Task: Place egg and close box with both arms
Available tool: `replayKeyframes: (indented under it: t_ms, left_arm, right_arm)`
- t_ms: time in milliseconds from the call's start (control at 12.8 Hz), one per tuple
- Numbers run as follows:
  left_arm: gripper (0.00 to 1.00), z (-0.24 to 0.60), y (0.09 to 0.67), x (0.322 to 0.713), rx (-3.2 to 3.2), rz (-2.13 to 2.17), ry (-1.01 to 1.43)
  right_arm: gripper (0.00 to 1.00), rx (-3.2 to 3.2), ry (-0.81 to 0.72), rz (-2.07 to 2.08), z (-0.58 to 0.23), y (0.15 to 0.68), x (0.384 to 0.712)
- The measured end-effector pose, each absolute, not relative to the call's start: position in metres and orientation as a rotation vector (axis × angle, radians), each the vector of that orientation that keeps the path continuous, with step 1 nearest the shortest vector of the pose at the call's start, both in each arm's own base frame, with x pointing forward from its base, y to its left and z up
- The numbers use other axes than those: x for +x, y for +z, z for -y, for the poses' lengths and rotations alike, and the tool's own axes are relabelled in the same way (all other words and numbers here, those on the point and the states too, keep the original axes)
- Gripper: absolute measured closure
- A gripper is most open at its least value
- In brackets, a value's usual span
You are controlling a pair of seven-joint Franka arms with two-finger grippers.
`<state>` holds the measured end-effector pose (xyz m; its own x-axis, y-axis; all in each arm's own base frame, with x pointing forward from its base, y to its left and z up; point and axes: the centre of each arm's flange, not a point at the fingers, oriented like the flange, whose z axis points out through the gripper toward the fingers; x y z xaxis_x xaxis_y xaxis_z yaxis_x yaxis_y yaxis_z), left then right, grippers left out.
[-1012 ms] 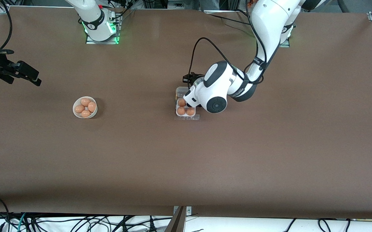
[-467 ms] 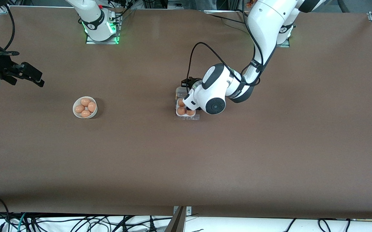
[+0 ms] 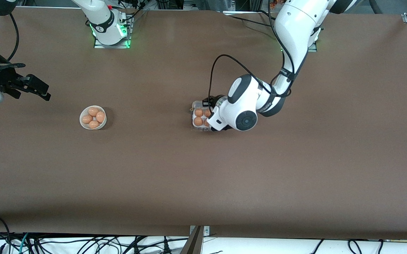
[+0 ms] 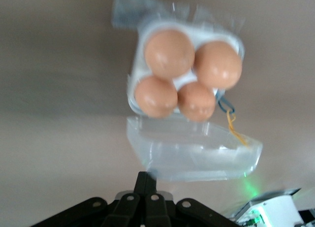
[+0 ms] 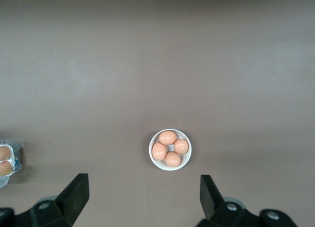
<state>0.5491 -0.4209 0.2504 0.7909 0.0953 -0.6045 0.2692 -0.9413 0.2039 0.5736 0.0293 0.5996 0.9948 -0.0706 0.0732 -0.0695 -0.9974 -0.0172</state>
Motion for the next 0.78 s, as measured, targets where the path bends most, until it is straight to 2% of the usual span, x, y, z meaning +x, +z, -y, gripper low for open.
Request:
replayKeyframes:
  t_ms: [389, 545, 779]
  left_arm:
    - [0.93, 0.364, 0.304, 0.6, 2.724, -0.351, -0.848]
    - [0.77, 0.319, 0.339, 0.632, 2.751, -0.41, -0.775]
    - [0.44, 0.231, 0.398, 0.671, 2.871, -0.358, -0.553]
  right_arm:
    - [0.0, -3.123, -0.116, -0.109, -0.029, 0.6, 0.574]
    - [0.0, -3.123, -0.116, -0.109, -0.03, 0.6, 0.574]
    - [0.0, -3.123, -0.116, -0.109, -0.03, 0.6, 0.574]
